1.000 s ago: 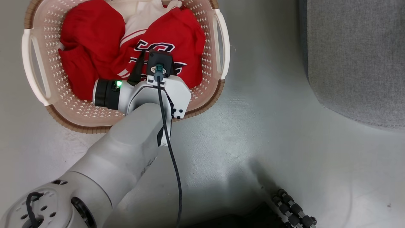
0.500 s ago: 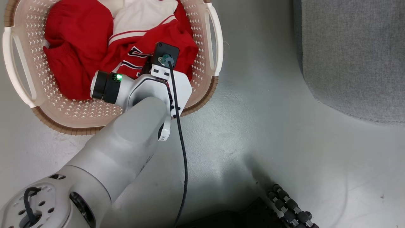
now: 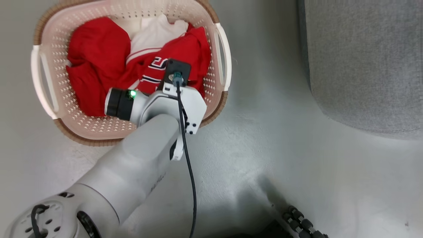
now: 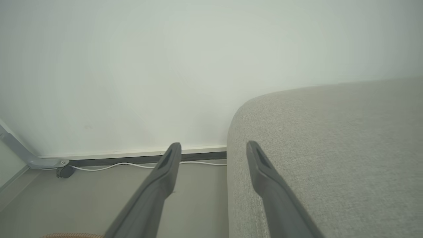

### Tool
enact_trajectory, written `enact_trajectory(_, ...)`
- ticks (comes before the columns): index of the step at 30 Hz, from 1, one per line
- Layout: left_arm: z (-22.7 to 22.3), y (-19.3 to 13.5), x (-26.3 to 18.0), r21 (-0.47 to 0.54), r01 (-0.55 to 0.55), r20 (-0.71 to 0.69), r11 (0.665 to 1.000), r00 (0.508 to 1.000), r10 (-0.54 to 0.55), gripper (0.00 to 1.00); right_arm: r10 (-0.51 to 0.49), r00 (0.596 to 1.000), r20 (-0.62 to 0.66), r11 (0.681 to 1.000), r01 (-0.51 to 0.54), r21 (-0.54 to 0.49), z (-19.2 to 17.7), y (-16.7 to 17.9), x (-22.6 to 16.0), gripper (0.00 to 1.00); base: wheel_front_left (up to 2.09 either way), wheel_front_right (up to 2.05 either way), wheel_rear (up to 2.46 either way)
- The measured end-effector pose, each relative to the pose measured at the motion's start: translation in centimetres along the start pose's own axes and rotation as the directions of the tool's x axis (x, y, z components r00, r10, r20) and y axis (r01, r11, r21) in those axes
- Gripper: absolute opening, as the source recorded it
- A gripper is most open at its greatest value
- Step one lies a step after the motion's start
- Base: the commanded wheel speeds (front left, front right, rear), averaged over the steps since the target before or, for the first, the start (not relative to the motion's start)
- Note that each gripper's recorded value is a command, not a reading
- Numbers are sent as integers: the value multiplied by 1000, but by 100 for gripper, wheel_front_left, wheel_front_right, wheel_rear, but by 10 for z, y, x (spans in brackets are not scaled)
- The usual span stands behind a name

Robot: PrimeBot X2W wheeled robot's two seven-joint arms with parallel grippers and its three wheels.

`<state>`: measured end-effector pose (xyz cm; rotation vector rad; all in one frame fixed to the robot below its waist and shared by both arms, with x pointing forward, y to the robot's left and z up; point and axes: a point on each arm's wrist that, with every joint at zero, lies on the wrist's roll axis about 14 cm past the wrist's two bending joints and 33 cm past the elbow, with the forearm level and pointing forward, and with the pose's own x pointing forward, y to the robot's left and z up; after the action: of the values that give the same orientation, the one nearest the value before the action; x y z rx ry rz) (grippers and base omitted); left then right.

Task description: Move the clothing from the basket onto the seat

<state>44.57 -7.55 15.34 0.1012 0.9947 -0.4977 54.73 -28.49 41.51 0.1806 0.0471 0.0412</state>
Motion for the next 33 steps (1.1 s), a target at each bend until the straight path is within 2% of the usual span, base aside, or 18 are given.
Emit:
enact_trajectory(6, 23, -9, -29, -22, 24, 114, 999, 993, -22, 0, -2, 1000, 29, 1000, 1, 6, 22, 4, -11, 100, 0, 0, 0)
enact_trajectory(18, 75, -11, -102, -91, 27, 325, 995, 946, 4, 0, 5, 998, 67, 1000, -5, 1, 61, 16, -47, 100, 0, 0, 0)
enact_trajectory(23, 108, -14, -141, -112, 35, 448, 993, 894, 20, 0, 15, 996, 90, 1000, -16, 0, 76, 24, -62, 100, 0, 0, 0)
enact_trajectory(28, 111, -12, -169, -142, 28, 501, 990, 864, 47, 0, 29, 995, 94, 1000, -28, -12, 81, 32, -73, 100, 0, 0, 0)
enact_trajectory(33, 118, -6, -204, -159, 17, 577, 987, 813, 79, 0, 52, 993, 106, 999, -51, -9, 87, 47, -82, 100, 0, 0, 0)
